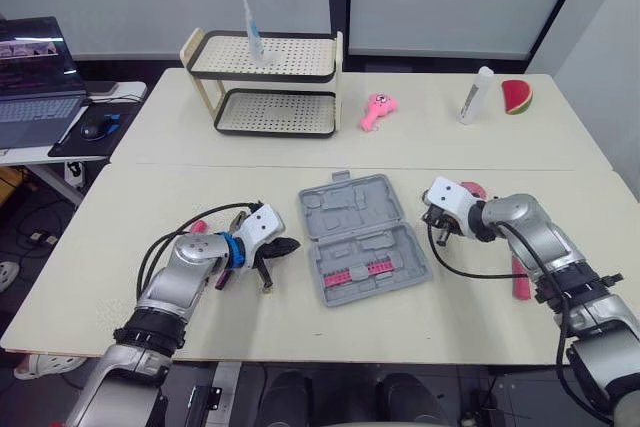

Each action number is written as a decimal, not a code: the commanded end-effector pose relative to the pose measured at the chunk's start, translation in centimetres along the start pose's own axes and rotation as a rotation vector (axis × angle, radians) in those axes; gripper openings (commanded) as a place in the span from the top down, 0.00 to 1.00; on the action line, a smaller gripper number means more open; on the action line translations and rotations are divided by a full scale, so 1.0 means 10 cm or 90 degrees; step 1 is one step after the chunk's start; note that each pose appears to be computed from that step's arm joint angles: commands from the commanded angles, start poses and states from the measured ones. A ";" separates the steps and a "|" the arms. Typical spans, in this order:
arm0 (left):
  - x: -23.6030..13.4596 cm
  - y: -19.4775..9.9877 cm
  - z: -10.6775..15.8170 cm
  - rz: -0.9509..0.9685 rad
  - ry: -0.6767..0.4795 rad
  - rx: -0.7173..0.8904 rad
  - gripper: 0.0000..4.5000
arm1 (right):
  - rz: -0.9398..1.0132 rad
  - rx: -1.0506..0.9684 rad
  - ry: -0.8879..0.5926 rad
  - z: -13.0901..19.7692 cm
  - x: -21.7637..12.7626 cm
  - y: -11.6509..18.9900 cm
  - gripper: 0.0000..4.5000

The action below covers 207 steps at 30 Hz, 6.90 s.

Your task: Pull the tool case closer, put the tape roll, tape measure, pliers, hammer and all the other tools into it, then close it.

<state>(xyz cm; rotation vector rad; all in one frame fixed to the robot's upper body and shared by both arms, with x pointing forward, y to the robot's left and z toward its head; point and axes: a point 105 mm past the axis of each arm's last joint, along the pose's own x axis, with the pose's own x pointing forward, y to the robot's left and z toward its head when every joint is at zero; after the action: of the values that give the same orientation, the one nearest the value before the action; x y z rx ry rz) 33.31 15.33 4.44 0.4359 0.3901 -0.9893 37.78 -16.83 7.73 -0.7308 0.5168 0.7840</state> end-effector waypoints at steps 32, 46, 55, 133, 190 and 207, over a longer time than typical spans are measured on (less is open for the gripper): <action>0.31 -0.08 0.30 -0.030 -0.051 0.038 1.00 | 0.105 0.052 -0.033 0.15 0.15 0.26 0.99; 0.32 -0.44 0.33 -0.098 -0.060 0.009 1.00 | 0.116 0.136 -0.019 -0.02 -0.23 0.53 0.99; 0.30 -0.68 0.22 -0.138 -0.043 -0.011 1.00 | 0.132 0.167 0.013 -0.17 -0.40 0.74 0.99; 0.06 -0.90 -0.08 -0.175 0.028 -0.029 1.00 | 0.194 0.187 0.075 -0.46 -0.51 1.16 0.99; -2.51 0.01 -1.06 0.360 -0.025 -0.267 0.00 | -0.140 0.146 -0.022 -1.14 -2.16 0.05 0.01; -1.24 -0.25 0.51 -0.004 -0.188 -0.048 0.00 | -0.016 0.049 -0.099 0.03 -1.30 -0.06 0.01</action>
<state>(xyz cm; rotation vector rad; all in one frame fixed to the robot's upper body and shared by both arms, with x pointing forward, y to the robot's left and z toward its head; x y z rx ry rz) 25.66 21.87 13.70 0.2126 0.1943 -0.9745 29.85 -23.02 16.91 -0.5839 0.3793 0.8081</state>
